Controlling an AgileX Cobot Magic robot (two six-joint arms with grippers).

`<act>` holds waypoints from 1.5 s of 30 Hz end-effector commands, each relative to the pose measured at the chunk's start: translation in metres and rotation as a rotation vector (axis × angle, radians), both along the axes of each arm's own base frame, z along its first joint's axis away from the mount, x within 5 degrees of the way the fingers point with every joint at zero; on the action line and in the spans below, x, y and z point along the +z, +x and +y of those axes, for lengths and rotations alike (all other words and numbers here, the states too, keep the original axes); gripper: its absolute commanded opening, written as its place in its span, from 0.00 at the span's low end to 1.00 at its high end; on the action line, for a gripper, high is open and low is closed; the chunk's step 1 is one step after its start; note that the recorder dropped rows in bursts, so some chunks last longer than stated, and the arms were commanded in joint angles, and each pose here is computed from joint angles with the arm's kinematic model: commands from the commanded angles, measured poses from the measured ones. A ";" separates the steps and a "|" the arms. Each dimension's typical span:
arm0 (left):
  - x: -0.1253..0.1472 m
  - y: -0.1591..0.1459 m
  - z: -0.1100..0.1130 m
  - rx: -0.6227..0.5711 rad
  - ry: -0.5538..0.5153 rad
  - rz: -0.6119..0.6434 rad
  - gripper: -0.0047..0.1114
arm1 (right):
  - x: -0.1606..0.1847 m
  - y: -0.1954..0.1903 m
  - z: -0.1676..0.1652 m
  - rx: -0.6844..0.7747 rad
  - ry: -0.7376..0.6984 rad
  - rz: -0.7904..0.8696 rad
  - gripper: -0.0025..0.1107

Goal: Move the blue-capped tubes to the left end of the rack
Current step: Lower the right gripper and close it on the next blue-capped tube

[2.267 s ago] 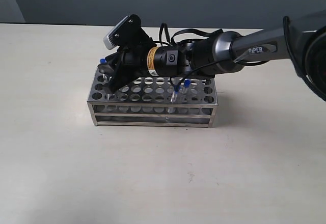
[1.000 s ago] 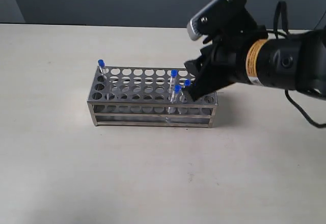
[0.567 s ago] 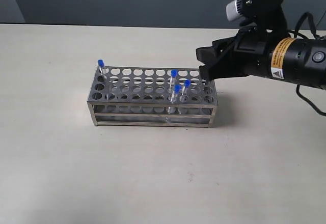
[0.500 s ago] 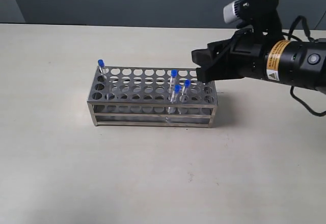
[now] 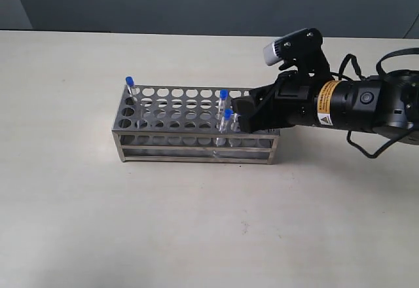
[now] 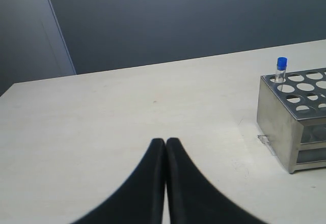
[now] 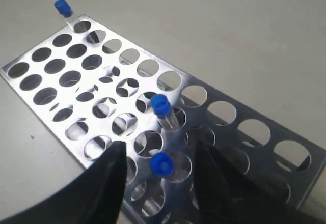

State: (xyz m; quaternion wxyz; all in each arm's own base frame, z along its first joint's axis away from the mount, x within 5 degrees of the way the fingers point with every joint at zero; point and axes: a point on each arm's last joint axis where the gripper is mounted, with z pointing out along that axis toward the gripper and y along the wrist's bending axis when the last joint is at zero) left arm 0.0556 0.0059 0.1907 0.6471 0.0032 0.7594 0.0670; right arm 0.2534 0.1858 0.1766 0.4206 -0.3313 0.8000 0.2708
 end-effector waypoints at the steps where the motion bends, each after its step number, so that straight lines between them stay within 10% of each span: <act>1: 0.002 0.000 -0.001 -0.012 0.000 -0.010 0.05 | -0.007 0.001 -0.002 0.012 -0.042 -0.011 0.39; 36: 0.002 0.000 -0.001 -0.012 0.000 -0.010 0.05 | -0.035 0.009 0.006 0.036 -0.003 -0.021 0.39; 40: 0.002 0.000 -0.001 -0.012 0.000 -0.010 0.05 | -0.035 0.009 0.006 0.035 -0.003 -0.020 0.25; 42: 0.002 0.000 -0.001 -0.012 0.000 -0.010 0.05 | -0.034 0.009 0.005 0.028 0.001 -0.019 0.02; 45: 0.002 0.000 -0.001 -0.012 0.000 -0.010 0.05 | -0.034 0.010 0.005 0.025 0.001 -0.021 0.03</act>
